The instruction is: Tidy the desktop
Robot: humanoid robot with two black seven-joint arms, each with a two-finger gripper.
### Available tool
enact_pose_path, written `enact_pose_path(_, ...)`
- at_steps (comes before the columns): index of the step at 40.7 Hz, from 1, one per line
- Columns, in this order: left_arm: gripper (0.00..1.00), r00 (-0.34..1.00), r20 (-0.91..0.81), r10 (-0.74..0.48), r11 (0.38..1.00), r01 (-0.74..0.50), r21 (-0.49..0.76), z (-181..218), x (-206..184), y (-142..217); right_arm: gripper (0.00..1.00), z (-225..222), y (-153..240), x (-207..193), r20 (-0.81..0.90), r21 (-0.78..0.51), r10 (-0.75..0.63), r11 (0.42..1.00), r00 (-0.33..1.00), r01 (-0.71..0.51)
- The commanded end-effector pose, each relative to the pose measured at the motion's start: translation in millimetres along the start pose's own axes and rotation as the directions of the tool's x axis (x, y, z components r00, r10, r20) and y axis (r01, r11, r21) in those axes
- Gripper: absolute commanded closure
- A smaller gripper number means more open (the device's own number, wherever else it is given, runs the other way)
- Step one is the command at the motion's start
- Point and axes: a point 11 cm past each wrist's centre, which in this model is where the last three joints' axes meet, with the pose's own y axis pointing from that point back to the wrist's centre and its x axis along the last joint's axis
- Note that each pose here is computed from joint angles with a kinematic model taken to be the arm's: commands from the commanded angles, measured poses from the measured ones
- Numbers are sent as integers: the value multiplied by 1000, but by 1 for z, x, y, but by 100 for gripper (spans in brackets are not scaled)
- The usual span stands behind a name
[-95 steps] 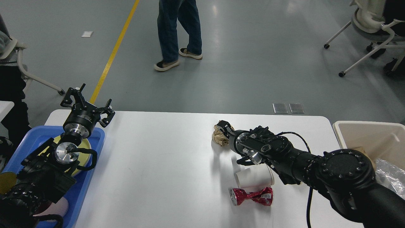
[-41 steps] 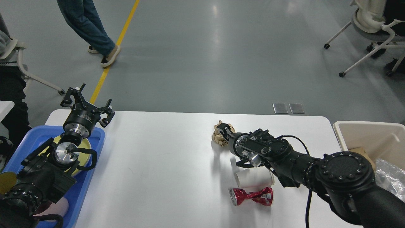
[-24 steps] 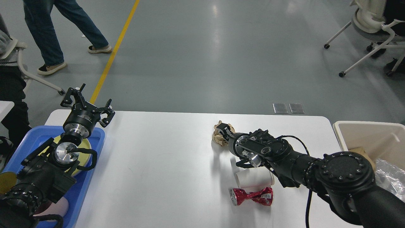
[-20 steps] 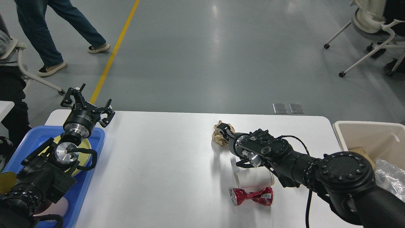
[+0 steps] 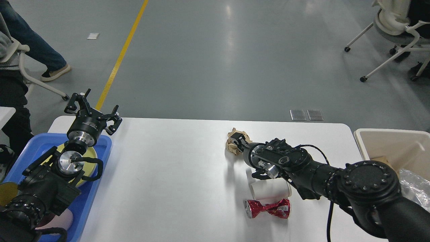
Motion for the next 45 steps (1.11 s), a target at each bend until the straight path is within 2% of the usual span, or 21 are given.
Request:
enact_pose_path(1,2,1000,0,0,1000,0,0,0,0,0,0,18,8,27,4,-28,3,1000,1000,-2)
enact_pose_path(10,2,1000,0,0,1000,0,0,0,0,0,0,19,29,67,-14,-14,7,1000,1000,-7)
enact_pose_path(15,2,1000,-1,0,1000,0,-1,0,0,0,0,13,50,80,-64,-2,-29,1000,998,29)
enact_pose_path(24,2,1000,0,0,1000,0,0,0,0,0,0,-15,107,111,-310,-16,-72,997,948,70)
enact_pose_path(32,2,1000,0,0,1000,0,-3,0,0,0,0,-20,169,77,-623,-145,-273,961,733,235)
enact_pose_path(39,2,1000,0,0,1000,0,-5,1,0,0,0,-6,207,68,-711,-257,-343,939,614,227)
enact_pose_path(45,2,1000,0,0,1000,0,-5,1,0,0,0,-1,212,69,-725,-290,-367,930,582,225)
